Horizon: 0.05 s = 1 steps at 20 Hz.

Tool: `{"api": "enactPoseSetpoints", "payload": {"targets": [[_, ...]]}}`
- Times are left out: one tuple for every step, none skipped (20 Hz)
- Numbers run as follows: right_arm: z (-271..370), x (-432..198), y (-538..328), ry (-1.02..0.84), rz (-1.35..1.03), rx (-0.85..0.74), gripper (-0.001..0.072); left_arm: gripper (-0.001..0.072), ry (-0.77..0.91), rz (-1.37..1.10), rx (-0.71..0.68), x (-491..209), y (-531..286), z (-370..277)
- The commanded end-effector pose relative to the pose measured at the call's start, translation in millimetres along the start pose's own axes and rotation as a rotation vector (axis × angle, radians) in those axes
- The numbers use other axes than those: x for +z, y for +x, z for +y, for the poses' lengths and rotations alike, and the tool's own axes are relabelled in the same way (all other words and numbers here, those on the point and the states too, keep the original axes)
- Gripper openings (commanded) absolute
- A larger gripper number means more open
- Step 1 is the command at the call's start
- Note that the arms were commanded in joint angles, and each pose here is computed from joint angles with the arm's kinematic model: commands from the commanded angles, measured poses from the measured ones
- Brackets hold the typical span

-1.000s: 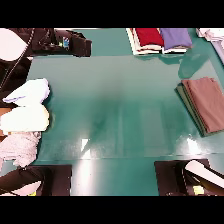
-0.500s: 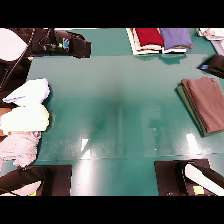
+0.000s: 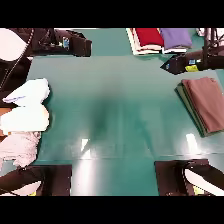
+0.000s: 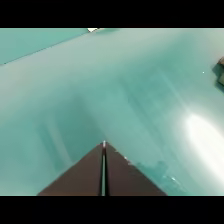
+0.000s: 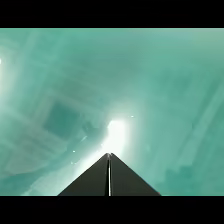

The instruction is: Fold the shirts.

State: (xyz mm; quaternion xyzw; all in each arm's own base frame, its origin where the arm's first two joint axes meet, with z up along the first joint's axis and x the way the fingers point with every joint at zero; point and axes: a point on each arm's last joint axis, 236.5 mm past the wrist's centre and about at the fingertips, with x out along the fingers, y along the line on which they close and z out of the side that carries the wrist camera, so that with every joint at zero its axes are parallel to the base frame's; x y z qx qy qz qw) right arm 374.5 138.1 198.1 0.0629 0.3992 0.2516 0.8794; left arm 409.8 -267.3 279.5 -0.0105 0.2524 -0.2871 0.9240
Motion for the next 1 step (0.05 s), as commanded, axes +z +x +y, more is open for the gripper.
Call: {"api": "enactPoseSetpoints", "payload": {"targets": [[10.7, 0.9, 2.5, -0.028, -0.004, 0.019, 0.0018, 0.0026, -0.001, -0.001, -0.001, 0.3, 0.4, -0.2]]}}
